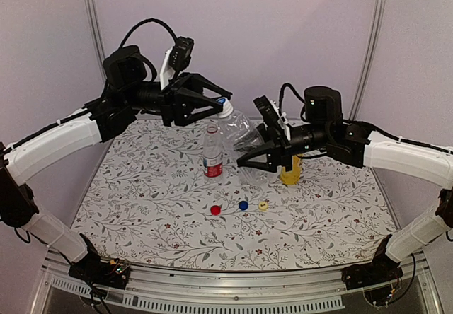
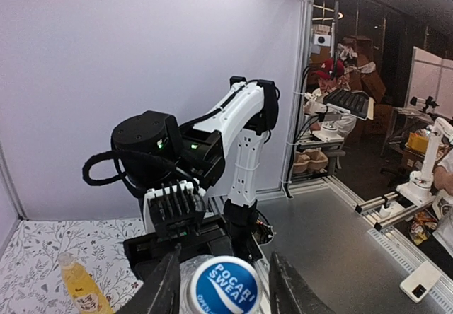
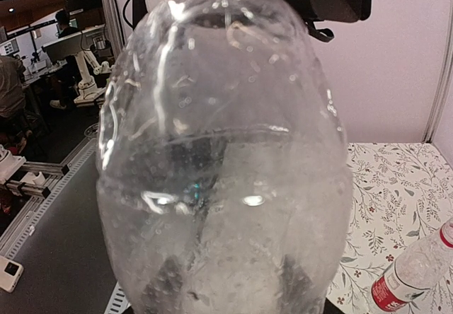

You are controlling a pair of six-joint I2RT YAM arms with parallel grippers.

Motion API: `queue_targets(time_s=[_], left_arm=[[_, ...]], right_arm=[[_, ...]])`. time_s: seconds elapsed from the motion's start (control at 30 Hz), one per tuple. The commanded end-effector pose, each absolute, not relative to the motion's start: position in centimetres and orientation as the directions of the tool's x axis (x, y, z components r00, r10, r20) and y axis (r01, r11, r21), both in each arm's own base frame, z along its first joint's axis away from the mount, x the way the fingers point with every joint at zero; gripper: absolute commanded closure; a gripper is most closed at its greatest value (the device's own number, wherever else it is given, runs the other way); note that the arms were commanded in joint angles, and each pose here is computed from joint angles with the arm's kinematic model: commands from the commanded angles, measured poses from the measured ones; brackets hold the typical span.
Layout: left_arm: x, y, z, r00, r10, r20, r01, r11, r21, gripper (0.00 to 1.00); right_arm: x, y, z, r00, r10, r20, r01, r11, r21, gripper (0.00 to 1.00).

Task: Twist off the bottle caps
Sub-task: Unscrew the bottle cap from the plastic bottle.

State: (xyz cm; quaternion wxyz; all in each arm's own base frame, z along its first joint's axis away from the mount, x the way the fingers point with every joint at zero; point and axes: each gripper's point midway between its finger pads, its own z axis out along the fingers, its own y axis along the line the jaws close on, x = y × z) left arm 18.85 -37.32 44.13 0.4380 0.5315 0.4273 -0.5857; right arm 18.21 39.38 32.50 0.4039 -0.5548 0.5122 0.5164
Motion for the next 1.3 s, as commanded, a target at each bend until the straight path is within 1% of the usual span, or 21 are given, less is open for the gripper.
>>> queue_targets(time_s=[0.0, 0.17, 0.27, 0.4, 0.47, 0.5, 0.53, 0.63, 0.73, 0.87, 0.97, 1.03, 1.1, 1.2, 1.27], left_arm=[[19.4, -37.4, 43.3, -0.058, -0.058, -0.997, 0.967, -0.25, -0.042, 0.59], [19.4, -37.6, 43.2, -0.066, -0.062, -0.996, 0.966, -0.253, -0.048, 0.58], [19.3, -37.7, 43.0, -0.075, -0.063, -0.995, 0.964, -0.261, -0.056, 0.63], [19.3, -37.8, 43.0, -0.076, -0.067, -0.995, 0.964, -0.258, -0.056, 0.79], [19.5, -37.9, 43.1, -0.078, -0.074, -0.994, 0.968, -0.243, -0.058, 0.89], [19.7, -37.9, 43.3, -0.082, -0.078, -0.994, 0.972, -0.225, -0.062, 0.96], [20.1, -38.0, 43.4, -0.09, -0.081, -0.993, 0.977, -0.2, -0.072, 1.0], [21.2, -38.4, 43.9, -0.114, -0.094, -0.989, 0.988, -0.116, -0.103, 1.0], [22.6, -38.9, 44.5, -0.14, -0.116, -0.983, 0.99, -0.012, -0.14, 1.0], [24.8, -39.7, 44.6, -0.18, -0.12, -0.976, 0.965, 0.169, -0.199, 1.0], [27.1, -40.1, 44.3, -0.218, -0.143, -0.966, 0.905, 0.342, -0.254, 1.0], [28.2, -40.2, 44.0, -0.25, -0.162, -0.955, 0.865, 0.406, -0.296, 0.89], [29.1, -40.5, 43.7, -0.268, -0.156, -0.951, 0.837, 0.452, -0.31, 0.82], [29.7, -40.9, 43.2, -0.29, -0.124, -0.949, 0.82, 0.479, -0.313, 0.69], [29.9, -41.0, 43.2, -0.286, -0.117, -0.951, 0.821, 0.481, -0.306, 0.58]], right_arm=[[18.4, 39.3, 33.4, -0.053, -0.131, -0.99, -0.984, -0.16, 0.073, 0.69], [18.4, 39.3, 33.6, -0.053, -0.127, -0.991, -0.985, -0.157, 0.073, 0.69], [18.5, 39.3, 33.5, -0.053, -0.124, -0.991, -0.985, -0.154, 0.072, 0.69], [19.1, 39.5, 33.3, -0.062, -0.126, -0.99, -0.989, -0.124, 0.077, 0.69], [20.1, 39.7, 32.8, -0.073, -0.136, -0.988, -0.994, -0.07, 0.083, 0.69], [20.8, 39.8, 32.6, -0.078, -0.141, -0.987, -0.996, -0.032, 0.083, 0.69], [21.8, 39.9, 32.3, -0.087, -0.147, -0.985, -0.996, 0.02, 0.085, 0.68], [24.2, 39.7, 31.8, -0.09, -0.155, -0.984, -0.986, 0.153, 0.066, 0.66], [26.1, 39.6, 31.6, -0.068, -0.138, -0.988, -0.967, 0.254, 0.032, 0.65], [28.5, 39.5, 32.1, -0.076, -0.089, -0.993, -0.928, 0.37, 0.038, 0.63], [29.9, 39.5, 31.7, -0.093, -0.073, -0.993, -0.896, 0.441, 0.052, 0.62], [30.4, 39.6, 31.4, -0.096, -0.075, -0.993, -0.878, 0.476, 0.049, 0.62], [30.8, 39.7, 31.0, -0.097, -0.085, -0.992, -0.862, 0.505, 0.041, 0.62], [30.9, 39.6, 30.5, -0.103, -0.092, -0.99, -0.858, 0.512, 0.042, 0.62], [30.6, 39.5, 30.4, -0.101, -0.091, -0.991, -0.862, 0.506, 0.042, 0.62]])
